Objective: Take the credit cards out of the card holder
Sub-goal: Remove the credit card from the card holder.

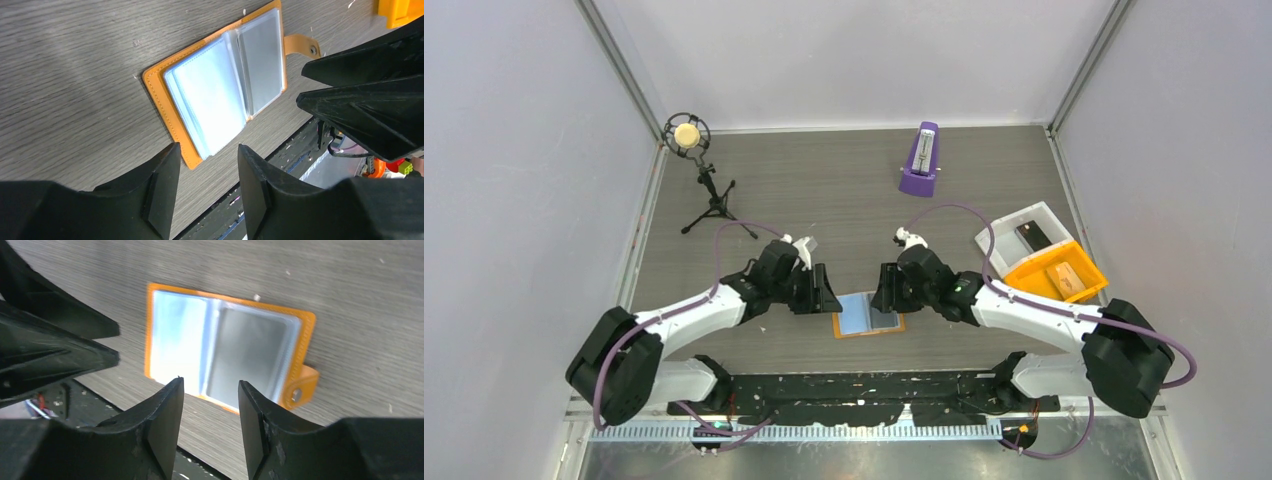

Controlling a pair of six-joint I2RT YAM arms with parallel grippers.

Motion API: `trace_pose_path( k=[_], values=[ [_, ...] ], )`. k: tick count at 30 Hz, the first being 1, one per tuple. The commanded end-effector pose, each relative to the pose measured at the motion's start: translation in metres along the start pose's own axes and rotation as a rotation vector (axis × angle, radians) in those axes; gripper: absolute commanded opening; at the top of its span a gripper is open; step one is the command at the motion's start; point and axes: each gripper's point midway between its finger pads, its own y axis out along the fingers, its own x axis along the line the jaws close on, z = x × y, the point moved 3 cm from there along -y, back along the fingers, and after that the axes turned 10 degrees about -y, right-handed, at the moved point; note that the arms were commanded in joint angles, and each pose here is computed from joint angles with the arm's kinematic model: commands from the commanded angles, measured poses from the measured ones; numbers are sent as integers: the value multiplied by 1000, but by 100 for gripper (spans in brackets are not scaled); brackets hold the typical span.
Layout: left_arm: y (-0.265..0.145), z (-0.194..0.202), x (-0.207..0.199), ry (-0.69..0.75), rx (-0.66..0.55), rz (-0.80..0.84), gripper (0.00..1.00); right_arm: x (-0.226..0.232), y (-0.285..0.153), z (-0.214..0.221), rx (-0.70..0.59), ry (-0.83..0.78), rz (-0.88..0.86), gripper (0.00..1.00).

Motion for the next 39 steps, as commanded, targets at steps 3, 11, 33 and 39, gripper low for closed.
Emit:
trace_pose_path(
  k=[3, 11, 33, 39],
  values=[
    [14, 0, -12, -14, 36, 84, 47, -25, 2, 14, 7, 33, 120, 52],
    [19, 3, -1, -10, 46, 49, 46, -30, 11, 24, 40, 44, 128, 53],
    [25, 9, 15, -2, 56, 1, 46, -24, 22, 26, 50, 39, 83, 42],
    [25, 9, 14, -2, 57, 2, 46, -21, 20, 20, 25, 32, 66, 40]
  ],
)
